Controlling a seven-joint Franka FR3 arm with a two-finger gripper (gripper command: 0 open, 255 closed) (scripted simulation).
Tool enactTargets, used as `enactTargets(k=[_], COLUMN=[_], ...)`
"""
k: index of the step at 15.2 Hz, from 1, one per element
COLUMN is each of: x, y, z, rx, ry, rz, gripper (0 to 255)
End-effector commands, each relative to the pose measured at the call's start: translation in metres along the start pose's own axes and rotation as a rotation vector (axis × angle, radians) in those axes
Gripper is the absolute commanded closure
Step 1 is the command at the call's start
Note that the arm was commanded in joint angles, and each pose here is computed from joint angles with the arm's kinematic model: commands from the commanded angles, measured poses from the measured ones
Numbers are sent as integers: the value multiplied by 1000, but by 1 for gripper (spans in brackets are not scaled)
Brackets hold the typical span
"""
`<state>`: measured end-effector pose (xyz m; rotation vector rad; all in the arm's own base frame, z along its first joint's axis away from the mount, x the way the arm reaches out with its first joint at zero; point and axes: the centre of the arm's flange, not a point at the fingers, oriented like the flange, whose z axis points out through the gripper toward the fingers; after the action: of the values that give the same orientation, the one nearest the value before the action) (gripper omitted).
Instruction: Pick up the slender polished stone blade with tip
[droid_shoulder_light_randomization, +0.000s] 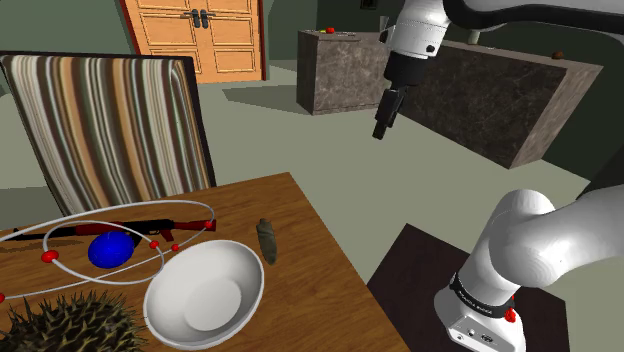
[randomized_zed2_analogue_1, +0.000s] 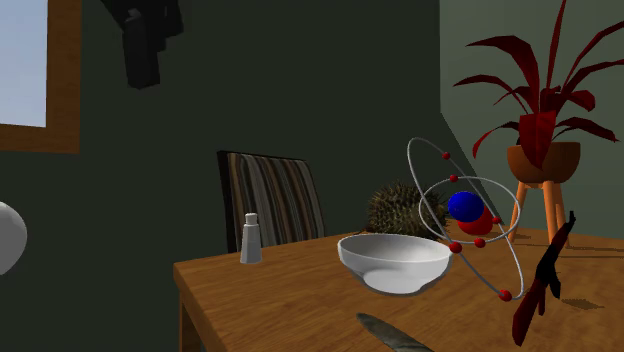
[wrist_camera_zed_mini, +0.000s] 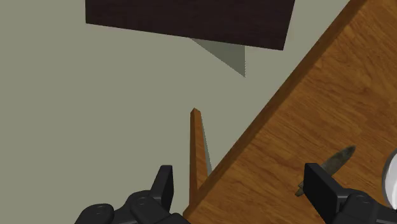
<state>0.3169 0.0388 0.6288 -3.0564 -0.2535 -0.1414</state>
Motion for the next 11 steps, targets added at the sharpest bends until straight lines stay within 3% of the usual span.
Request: enactTargets(k=[1,11], x=[0,49], y=[0,-92], z=[0,85], rx=[0,1], ry=[0,-66], rz=[0,288], gripper=[0,0])
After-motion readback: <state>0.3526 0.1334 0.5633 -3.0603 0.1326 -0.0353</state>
